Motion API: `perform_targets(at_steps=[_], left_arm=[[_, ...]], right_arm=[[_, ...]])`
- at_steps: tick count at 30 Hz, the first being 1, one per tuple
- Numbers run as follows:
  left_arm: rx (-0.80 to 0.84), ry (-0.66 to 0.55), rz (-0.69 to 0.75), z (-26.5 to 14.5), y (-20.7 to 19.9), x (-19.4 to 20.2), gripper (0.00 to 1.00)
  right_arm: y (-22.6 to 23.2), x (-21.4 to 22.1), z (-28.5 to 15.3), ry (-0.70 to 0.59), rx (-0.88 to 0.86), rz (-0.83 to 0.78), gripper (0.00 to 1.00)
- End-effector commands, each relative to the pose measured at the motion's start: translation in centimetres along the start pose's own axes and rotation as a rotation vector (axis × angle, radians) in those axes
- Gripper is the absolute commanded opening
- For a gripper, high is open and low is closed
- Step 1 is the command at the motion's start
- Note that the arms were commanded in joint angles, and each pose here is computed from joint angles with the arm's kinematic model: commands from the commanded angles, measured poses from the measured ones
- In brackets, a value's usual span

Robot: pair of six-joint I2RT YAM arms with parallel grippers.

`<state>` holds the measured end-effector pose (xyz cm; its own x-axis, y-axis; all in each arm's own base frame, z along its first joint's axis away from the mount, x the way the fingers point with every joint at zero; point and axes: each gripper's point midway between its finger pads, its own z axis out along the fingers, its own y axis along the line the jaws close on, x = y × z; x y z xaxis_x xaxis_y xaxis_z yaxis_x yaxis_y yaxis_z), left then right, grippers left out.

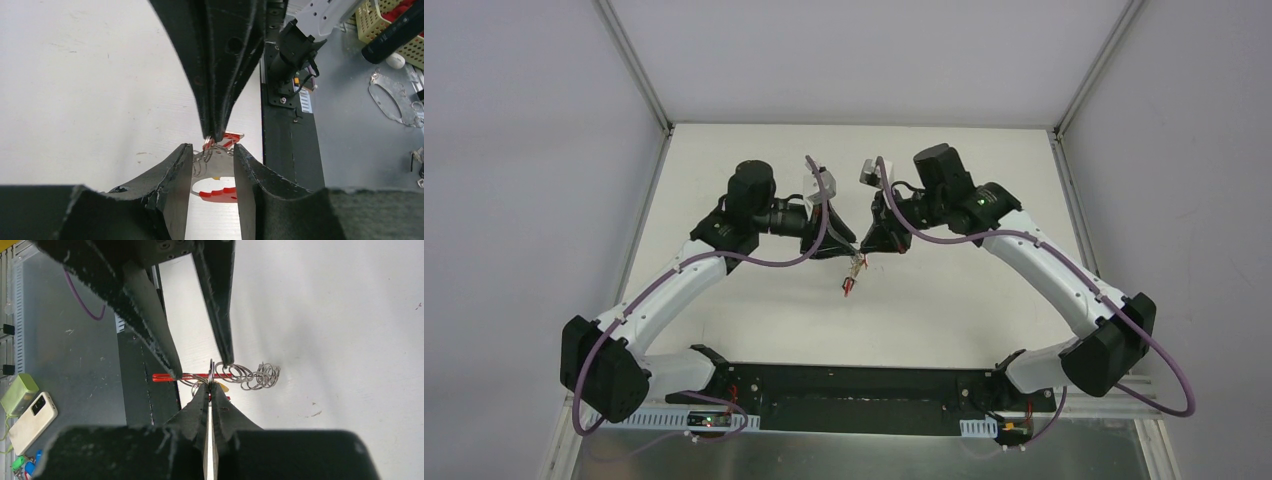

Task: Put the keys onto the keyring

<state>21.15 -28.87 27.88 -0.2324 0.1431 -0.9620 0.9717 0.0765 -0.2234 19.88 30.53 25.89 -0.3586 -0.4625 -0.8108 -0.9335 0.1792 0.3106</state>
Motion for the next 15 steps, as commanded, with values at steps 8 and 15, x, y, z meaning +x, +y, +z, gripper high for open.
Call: perform_targets(at_steps=[8,15], left_arm=[[0.045,-0.01,0.11,0.6,-0.93,-0.99,0.25],[0.053,-0.01,0.11,0.53,-1.15,-1.01,0.25]], right_arm=[[1.27,-1.79,-0.22,-0.04,-0.061,-0.03,0.0],[1.43,-1.3,-0.31,-0.036,-0.064,-0.041,0.0]])
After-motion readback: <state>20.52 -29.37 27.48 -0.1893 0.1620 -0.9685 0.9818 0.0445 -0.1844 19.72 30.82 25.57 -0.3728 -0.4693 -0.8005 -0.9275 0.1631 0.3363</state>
